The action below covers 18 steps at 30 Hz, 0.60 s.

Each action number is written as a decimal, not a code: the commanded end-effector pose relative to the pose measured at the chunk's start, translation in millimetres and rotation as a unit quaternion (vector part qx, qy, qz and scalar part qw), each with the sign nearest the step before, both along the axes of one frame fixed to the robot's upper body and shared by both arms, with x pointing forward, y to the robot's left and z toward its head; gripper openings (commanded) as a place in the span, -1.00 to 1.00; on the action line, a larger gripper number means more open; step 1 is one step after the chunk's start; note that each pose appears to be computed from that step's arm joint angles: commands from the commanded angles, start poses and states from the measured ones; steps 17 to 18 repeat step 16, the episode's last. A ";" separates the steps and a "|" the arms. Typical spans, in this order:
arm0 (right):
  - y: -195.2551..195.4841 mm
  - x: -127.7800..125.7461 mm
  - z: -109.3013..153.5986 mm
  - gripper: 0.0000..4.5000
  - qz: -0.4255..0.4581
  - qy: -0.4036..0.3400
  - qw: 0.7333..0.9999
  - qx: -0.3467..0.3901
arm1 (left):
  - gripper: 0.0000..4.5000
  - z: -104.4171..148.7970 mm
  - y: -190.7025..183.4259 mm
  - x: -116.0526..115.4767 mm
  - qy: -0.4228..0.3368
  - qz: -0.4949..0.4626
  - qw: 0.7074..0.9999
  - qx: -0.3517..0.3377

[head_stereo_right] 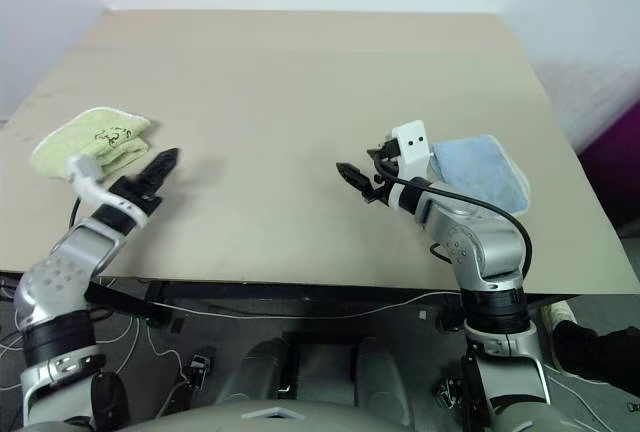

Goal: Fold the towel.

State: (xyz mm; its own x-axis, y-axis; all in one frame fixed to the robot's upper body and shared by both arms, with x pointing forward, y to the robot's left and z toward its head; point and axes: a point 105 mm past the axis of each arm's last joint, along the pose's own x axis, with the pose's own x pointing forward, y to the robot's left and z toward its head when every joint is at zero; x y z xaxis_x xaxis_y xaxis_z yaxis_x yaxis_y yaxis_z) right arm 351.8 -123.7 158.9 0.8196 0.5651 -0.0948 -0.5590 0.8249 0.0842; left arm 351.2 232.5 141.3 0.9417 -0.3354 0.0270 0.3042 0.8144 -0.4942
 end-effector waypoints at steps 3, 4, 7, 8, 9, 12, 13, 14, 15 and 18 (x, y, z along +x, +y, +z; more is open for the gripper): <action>-9.5 -4.6 12.0 0.74 -0.019 -0.100 0.991 -0.089 | 0.98 18.5 -25.5 14.5 -0.090 -0.072 0.969 0.220; -8.3 -5.6 12.5 0.74 -0.019 -0.109 0.989 -0.094 | 0.98 20.1 -25.4 16.1 -0.098 -0.080 0.964 0.233; -10.2 -8.5 9.8 0.74 -0.024 -0.124 0.987 -0.101 | 0.98 23.7 -27.6 18.2 -0.117 -0.105 0.955 0.252; -12.0 -9.0 7.4 0.74 -0.027 -0.124 0.986 -0.105 | 0.98 23.4 -28.0 18.7 -0.120 -0.110 0.953 0.256; -12.2 -9.2 5.2 0.74 -0.028 -0.124 0.986 -0.107 | 0.98 22.7 -27.0 19.1 -0.121 -0.112 0.952 0.258; -12.1 -10.9 -1.7 0.74 -0.028 -0.121 0.986 -0.109 | 0.98 21.7 -24.5 19.6 -0.122 -0.112 0.951 0.260; -11.4 -11.5 -3.3 0.74 -0.028 -0.121 0.986 -0.110 | 0.98 21.7 -23.7 19.0 -0.121 -0.112 0.952 0.259; -10.6 -11.9 -3.9 0.74 -0.027 -0.121 0.986 -0.110 | 0.98 21.4 -23.7 17.9 -0.122 -0.116 0.951 0.260; -10.9 -12.0 -3.6 0.74 -0.028 -0.122 0.986 -0.109 | 0.98 20.7 -24.0 17.4 -0.121 -0.120 0.950 0.262; -11.6 -12.0 -3.1 0.74 -0.030 -0.123 0.986 -0.107 | 0.98 20.2 -24.5 17.5 -0.120 -0.123 0.949 0.263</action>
